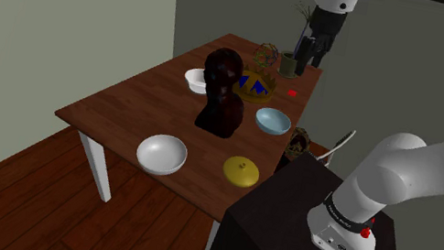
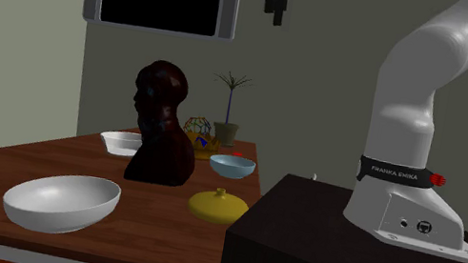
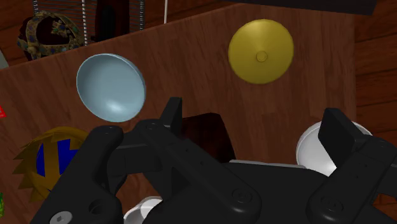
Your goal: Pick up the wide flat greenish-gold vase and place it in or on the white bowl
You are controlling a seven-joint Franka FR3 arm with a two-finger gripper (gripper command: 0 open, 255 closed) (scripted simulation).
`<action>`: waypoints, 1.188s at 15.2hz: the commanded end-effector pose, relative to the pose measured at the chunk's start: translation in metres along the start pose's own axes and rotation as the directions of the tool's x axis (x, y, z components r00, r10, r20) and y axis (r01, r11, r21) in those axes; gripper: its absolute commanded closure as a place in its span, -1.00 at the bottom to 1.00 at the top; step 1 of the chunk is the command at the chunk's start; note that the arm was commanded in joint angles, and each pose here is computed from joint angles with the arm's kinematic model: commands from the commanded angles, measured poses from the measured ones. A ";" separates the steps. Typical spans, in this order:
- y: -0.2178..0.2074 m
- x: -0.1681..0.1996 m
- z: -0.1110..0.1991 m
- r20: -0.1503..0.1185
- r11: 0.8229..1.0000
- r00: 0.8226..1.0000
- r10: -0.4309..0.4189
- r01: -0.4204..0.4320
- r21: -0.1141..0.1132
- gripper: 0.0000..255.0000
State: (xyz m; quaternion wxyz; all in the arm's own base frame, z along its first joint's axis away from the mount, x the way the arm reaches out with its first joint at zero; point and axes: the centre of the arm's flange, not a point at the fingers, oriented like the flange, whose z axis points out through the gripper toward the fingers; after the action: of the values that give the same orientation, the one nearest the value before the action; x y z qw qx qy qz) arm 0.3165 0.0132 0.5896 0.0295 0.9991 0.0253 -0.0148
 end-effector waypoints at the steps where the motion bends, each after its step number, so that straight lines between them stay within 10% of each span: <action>1: 0.000 0.000 0.000 0.000 1.000 1.000 0.000 0.000 0.000 -1.00; 18: -0.031 0.035 0.219 0.026 0.997 0.997 0.070 -0.071 0.035 -1.00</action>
State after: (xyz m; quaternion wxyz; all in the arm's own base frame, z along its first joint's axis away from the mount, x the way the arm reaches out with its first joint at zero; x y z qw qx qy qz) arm 0.3426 0.0317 0.3793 0.0134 0.9995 -0.0084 -0.0273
